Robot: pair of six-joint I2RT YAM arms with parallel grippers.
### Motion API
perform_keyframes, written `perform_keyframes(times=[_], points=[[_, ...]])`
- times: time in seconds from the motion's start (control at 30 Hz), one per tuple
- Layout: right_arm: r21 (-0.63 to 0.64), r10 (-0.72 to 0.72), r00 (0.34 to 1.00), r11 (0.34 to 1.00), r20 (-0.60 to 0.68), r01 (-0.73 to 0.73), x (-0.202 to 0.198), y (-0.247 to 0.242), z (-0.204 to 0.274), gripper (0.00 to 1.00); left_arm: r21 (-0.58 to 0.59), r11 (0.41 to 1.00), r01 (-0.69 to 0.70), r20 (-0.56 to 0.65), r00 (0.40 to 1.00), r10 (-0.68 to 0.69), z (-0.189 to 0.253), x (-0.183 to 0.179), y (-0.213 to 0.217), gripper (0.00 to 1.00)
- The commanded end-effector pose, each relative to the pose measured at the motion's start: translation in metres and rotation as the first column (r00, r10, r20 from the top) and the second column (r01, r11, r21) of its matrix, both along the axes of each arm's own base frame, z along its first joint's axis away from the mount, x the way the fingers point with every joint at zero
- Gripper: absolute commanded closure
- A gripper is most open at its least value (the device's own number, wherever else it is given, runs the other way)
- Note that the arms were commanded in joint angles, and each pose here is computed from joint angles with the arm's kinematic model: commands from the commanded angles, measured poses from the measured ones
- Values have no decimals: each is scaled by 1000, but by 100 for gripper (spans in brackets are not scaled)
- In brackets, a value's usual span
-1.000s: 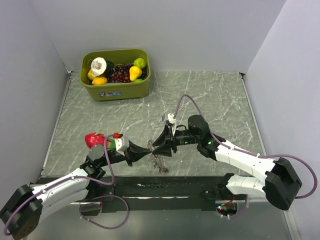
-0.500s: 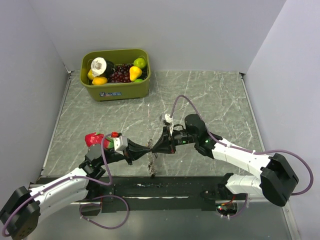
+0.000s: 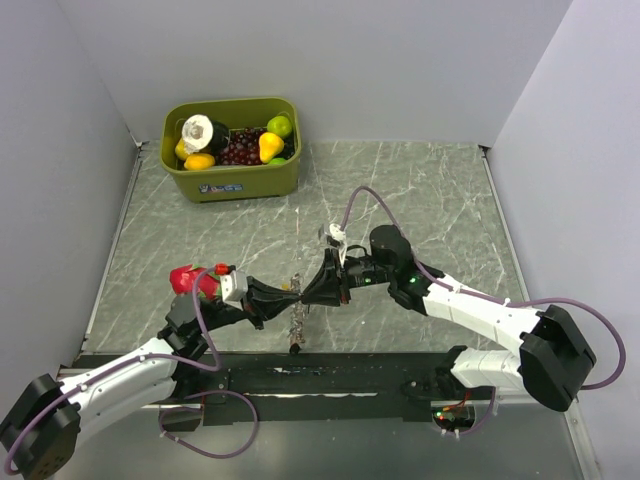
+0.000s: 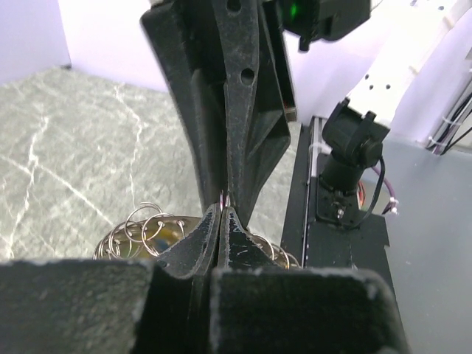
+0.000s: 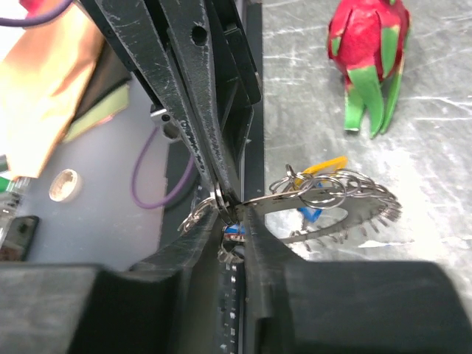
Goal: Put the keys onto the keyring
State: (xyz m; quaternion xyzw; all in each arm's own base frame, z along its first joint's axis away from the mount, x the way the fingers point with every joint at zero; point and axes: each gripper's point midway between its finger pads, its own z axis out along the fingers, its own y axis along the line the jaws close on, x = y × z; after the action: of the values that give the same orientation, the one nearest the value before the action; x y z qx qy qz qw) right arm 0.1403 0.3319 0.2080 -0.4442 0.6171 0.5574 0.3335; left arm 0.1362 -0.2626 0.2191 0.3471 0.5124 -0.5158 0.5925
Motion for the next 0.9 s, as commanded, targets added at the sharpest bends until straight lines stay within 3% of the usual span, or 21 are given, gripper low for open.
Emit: perform_keyframes(times=[0.0,0.13,0.23,0.6,0.87], points=[[53,7,999,999,54,-10,0,1,17,65,-165,985,51,161,987,-25,59,-15,5,99],[59,-86,989,995,119,80,9,-11,27,44,-145,988,54,164,986,-30,57,-14,2,99],[97,-152,977,986,150,138,18,-22,43,38,-137,989,53,172,985,-29,58,-13,2,99],[122,-53,992,992,117,39,5,-22,51,52,-140,988,59,182,983,-33,63,-12,0,99],[83,-47,997,996,68,41,1,-19,39,52,-128,991,37,174,985,-14,62,-6,-2,99]])
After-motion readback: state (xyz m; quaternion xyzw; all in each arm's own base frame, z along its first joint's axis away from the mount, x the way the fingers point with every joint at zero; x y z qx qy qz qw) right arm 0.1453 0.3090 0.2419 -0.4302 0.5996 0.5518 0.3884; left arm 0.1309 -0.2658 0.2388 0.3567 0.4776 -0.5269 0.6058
